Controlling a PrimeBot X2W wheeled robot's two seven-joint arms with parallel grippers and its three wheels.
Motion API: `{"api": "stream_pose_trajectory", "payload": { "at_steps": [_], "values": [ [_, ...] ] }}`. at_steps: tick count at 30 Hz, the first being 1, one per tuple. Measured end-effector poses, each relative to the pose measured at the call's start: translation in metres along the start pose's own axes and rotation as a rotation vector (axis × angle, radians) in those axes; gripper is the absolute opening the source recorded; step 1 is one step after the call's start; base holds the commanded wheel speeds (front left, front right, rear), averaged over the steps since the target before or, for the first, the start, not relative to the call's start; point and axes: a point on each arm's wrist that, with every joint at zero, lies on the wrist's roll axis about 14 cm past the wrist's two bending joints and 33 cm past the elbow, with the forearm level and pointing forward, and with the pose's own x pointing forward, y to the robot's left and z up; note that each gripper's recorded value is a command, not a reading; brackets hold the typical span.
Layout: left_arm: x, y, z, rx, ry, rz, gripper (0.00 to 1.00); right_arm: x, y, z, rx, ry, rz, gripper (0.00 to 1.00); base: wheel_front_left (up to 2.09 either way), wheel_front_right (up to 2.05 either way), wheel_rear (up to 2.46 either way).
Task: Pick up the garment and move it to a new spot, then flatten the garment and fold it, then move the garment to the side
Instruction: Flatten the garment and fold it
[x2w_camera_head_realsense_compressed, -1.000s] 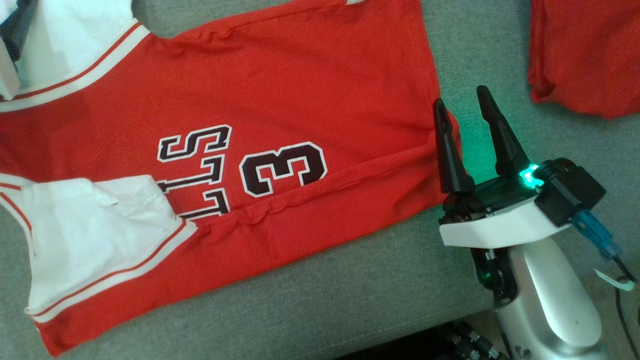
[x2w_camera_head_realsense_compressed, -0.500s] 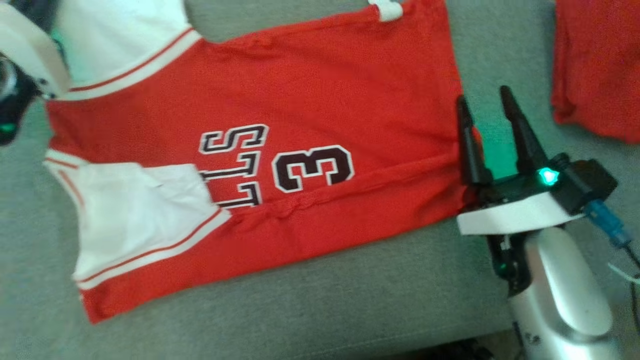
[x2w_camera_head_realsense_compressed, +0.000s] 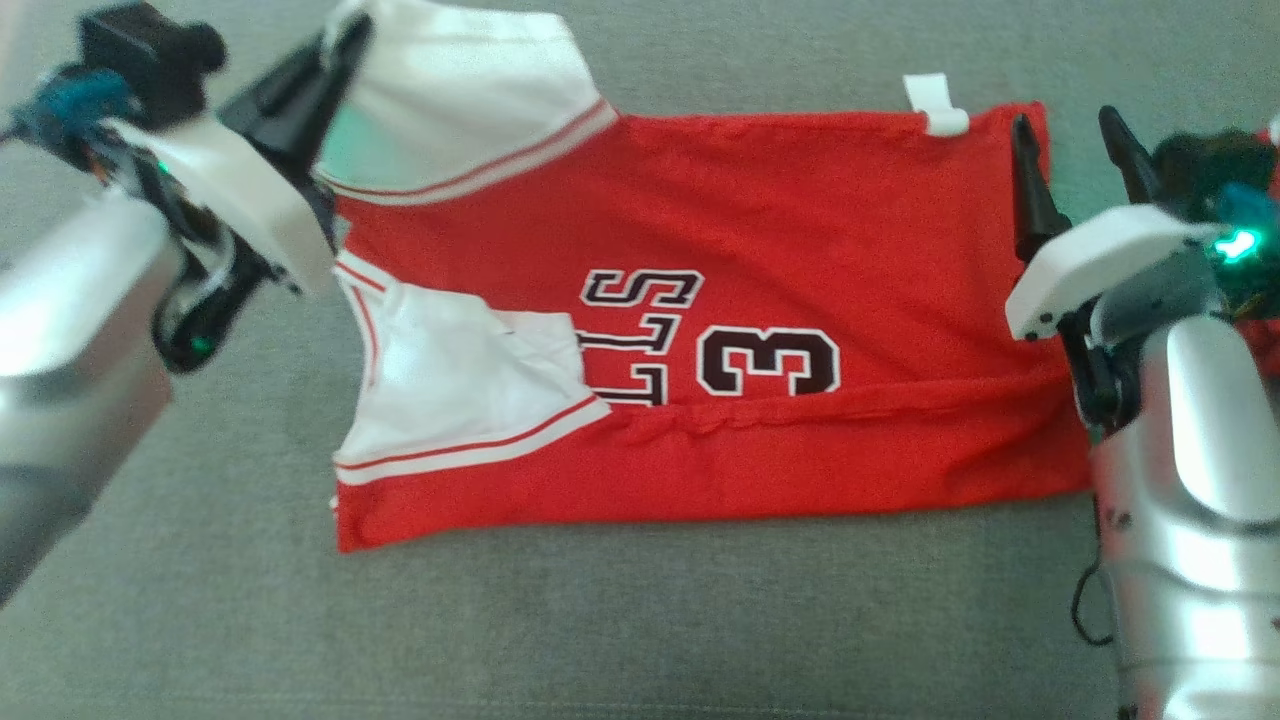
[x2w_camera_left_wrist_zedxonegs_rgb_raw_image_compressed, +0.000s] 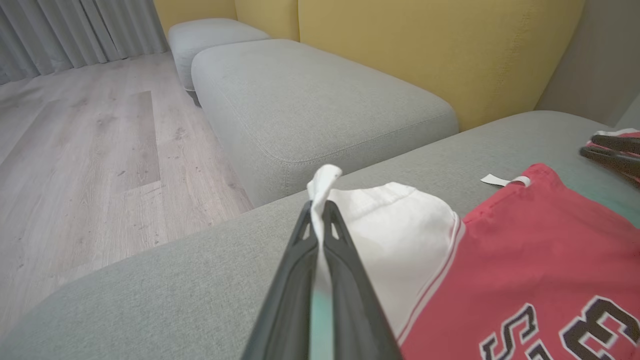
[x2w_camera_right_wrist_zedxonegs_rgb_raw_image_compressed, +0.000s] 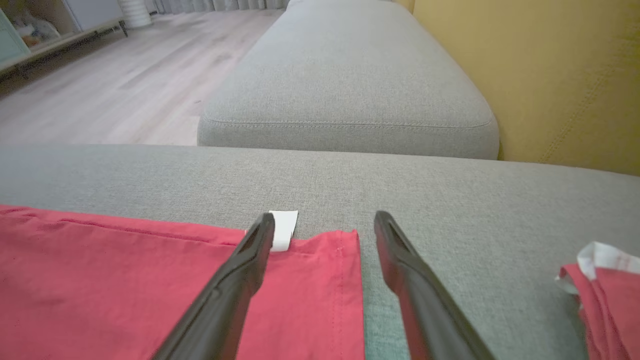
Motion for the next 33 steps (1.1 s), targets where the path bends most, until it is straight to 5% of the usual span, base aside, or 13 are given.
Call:
{"api": "stream_pose_trajectory", "payload": {
  "at_steps": [9, 28, 29, 30, 31, 33],
  "values": [
    [-0.027, -0.03, -0.004, 0.019, -0.011, -0.042, 0.0, 0.021, 0.001, -0.024, -0.161, 0.259, -0.028, 1.0, 0.0, 0.0, 0.0],
    [-0.03, -0.037, -0.016, -0.019, -0.001, -0.062, 0.0, 0.051, -0.014, -0.05, -0.228, 0.401, -0.076, 1.0, 0.0, 0.0, 0.0],
    [-0.03, -0.036, -0.017, -0.02, 0.001, -0.062, 0.0, 0.052, -0.013, -0.051, -0.23, 0.407, -0.074, 0.84, 0.0, 0.0, 0.0],
    [-0.03, -0.036, -0.018, -0.021, 0.003, -0.061, 0.0, 0.053, -0.013, -0.052, -0.231, 0.407, -0.072, 0.2, 0.0, 0.0, 0.0],
    [-0.029, -0.035, -0.019, -0.02, 0.006, -0.06, 0.0, 0.053, -0.012, -0.052, -0.234, 0.407, -0.069, 0.0, 0.0, 0.0, 0.0],
    [-0.029, -0.035, -0.019, -0.018, 0.01, -0.058, 0.0, 0.053, -0.01, -0.052, -0.234, 0.403, -0.059, 0.0, 0.0, 0.0, 0.0]
  ]
}}
